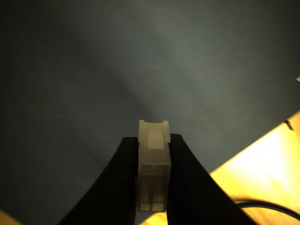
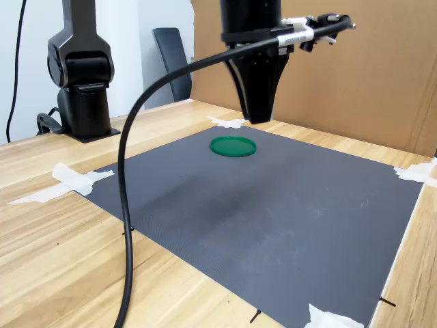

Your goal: Grasp a white terminal and put it in the green lid.

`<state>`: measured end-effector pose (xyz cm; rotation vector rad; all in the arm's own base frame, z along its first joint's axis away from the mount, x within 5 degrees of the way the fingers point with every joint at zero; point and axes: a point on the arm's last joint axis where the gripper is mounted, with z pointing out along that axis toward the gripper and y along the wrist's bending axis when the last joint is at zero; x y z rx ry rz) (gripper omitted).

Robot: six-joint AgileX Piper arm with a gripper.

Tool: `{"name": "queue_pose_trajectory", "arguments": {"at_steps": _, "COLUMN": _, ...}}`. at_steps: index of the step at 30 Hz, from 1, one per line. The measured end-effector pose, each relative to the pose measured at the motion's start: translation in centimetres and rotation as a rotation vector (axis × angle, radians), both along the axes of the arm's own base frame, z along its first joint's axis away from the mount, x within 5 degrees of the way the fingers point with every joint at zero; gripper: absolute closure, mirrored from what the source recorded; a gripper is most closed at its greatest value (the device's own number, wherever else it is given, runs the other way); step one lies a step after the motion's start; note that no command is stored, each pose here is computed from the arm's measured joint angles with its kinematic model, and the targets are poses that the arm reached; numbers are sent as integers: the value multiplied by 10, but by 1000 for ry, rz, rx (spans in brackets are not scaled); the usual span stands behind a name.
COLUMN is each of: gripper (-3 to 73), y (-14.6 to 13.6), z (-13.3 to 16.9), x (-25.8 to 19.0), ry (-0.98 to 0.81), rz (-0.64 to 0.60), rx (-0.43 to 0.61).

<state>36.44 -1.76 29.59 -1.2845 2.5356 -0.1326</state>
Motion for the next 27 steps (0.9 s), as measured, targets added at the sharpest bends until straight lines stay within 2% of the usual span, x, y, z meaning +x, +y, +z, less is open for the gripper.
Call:
{"name": "queue_pose_trajectory", "arguments": {"at_steps": 10, "gripper": 603, "y": 75, "z": 40, "x": -35, "ry": -14, "rz": 39, "rx": 82}}
{"name": "queue_pose_trajectory", "arguments": {"at_steps": 12, "gripper": 603, "y": 101, "z": 42, "x": -48, "ry": -9, "rz": 80, "rx": 98}}
{"name": "queue_pose_trajectory", "arguments": {"at_steps": 20, "gripper": 603, "y": 118, "z": 14, "x": -76, "ry": 28, "rz": 135, "rx": 98}}
{"name": "queue_pose_trajectory", "arguments": {"at_steps": 22, "gripper": 603, "y": 116, "z": -2, "x": -89, "ry": 5, "rz": 183, "rx": 97}}
{"name": "queue_pose_trajectory", "arguments": {"at_steps": 27, "gripper": 603, "y": 115, "z": -10, "x": -93, "ry": 32, "rz": 196, "rx": 90}}
